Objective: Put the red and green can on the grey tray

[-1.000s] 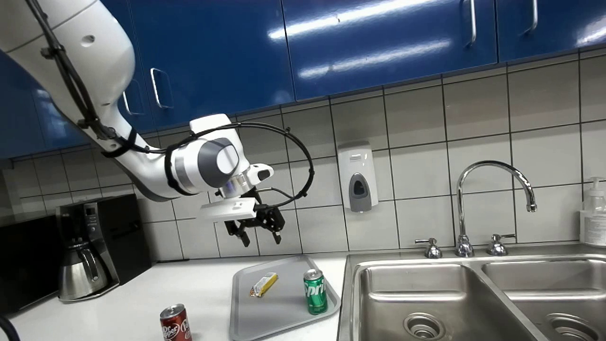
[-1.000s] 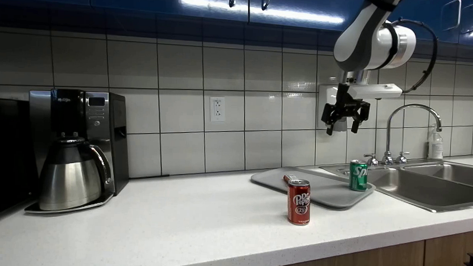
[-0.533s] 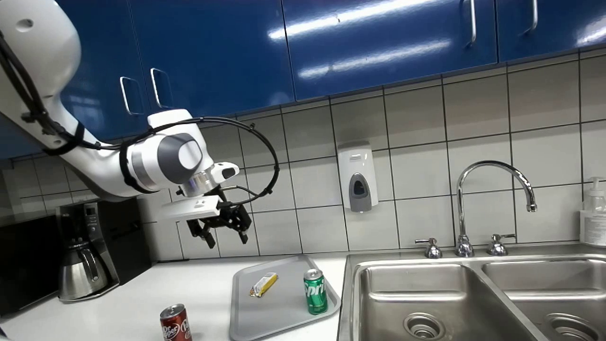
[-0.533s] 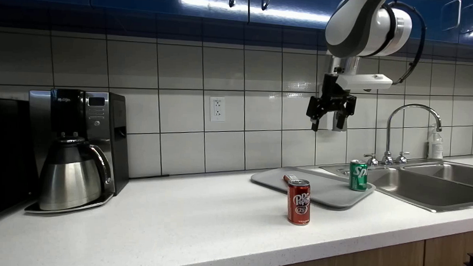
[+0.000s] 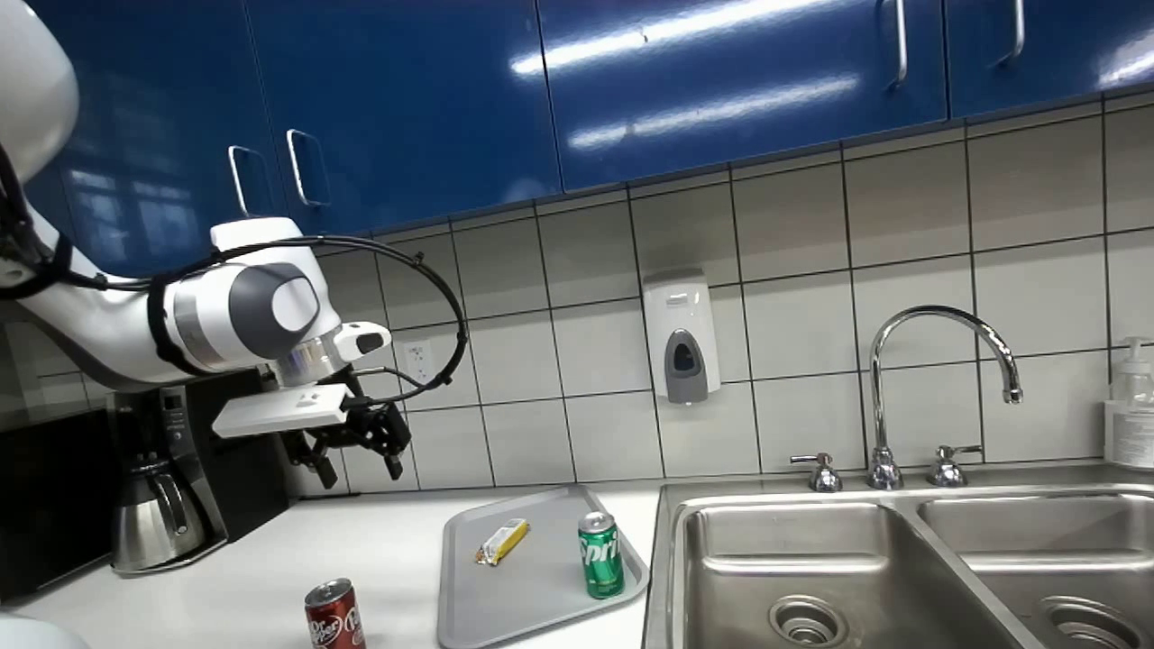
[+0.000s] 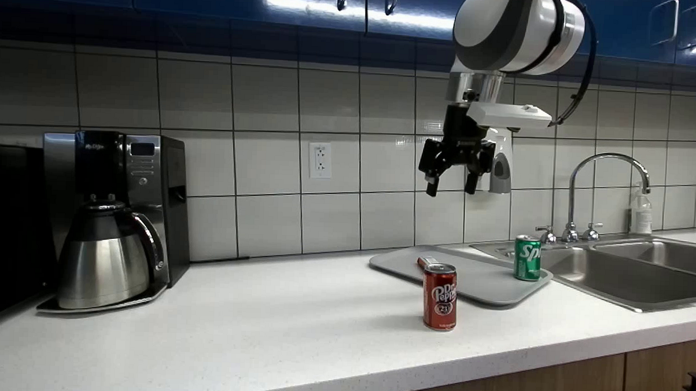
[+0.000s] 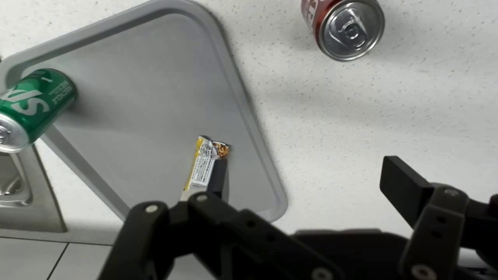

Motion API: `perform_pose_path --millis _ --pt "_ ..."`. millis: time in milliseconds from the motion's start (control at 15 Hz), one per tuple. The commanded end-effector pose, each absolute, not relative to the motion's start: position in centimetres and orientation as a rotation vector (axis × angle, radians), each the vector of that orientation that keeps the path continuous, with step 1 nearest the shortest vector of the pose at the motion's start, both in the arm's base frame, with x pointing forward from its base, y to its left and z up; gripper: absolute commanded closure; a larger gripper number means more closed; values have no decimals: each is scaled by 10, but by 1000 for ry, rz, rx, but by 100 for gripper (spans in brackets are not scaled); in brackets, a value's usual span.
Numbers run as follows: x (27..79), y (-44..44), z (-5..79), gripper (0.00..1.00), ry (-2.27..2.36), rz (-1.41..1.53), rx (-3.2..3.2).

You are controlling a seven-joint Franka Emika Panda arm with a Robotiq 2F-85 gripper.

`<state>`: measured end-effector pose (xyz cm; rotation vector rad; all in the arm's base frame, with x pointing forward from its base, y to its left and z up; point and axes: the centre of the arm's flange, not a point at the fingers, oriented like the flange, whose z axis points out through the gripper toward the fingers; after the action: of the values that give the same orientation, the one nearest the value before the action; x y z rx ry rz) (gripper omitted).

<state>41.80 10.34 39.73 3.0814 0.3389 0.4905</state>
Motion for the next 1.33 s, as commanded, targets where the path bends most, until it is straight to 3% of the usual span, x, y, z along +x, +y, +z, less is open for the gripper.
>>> perform_pose_path --millis 0,600,1267 --pt "402 133 402 0 387 472 3095" --pt "378 208 384 0 505 414 3056" --pt "373 198 353 0 431 306 3050"
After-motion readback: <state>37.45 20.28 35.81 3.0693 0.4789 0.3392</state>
